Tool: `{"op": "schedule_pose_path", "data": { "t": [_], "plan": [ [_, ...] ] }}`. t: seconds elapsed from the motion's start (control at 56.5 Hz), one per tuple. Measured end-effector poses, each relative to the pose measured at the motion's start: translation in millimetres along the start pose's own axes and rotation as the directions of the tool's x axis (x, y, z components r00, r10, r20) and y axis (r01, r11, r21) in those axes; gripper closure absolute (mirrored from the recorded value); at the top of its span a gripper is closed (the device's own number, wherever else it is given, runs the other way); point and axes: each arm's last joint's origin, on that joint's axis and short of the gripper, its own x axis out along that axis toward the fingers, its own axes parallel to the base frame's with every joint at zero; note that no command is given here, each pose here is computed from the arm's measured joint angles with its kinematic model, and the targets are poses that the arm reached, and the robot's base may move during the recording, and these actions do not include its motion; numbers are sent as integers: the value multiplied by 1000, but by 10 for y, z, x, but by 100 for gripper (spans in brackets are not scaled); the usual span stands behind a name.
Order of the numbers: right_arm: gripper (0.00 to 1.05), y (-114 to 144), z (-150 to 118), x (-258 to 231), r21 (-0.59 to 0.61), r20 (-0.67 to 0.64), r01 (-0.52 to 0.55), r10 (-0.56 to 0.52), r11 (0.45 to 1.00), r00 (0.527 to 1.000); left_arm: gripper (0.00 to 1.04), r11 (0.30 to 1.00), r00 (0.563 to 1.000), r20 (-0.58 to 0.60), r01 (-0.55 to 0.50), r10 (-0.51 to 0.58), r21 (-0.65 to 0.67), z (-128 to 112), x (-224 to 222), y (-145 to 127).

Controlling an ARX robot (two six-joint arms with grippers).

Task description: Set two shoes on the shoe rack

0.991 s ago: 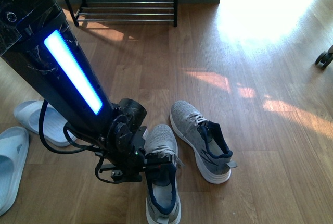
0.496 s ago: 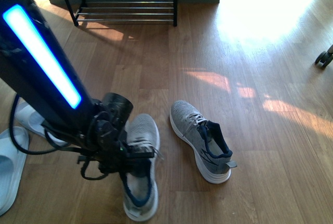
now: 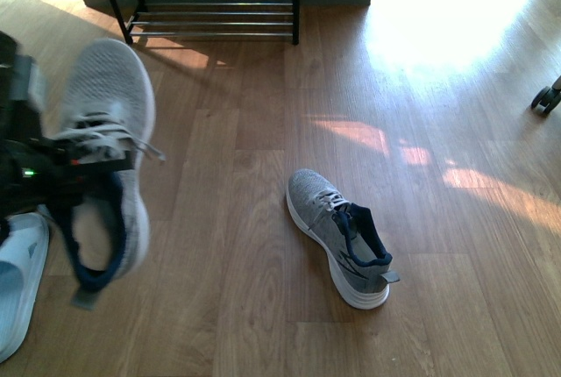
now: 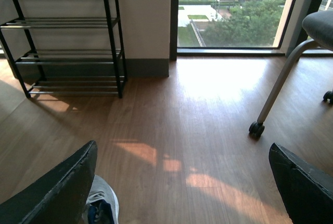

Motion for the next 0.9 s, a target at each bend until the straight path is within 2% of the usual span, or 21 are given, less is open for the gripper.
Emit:
{"op": "schedule_pose_path", "data": {
  "t": [0.159, 0.407, 0.531, 0.903],
  "plan": [
    [9, 0, 0, 0, 0, 0, 0, 0, 1000, 1000, 102, 986, 971, 174, -165, 164, -10, -1, -926, 428],
    [9, 0, 0, 0, 0, 0, 0, 0, 1000, 1000, 102, 970, 929, 287, -243, 235, -8, -226, -1747, 703],
    [9, 0, 0, 0, 0, 0, 0, 0, 1000, 1000, 102, 975, 907, 361, -222, 217, -28, -208, -1885, 726],
    [9, -1, 2, 0, 0, 1, 2, -2, 1000, 1000, 102, 977, 912, 356, -214, 205, -13, -218, -1880, 720]
  ]
}}
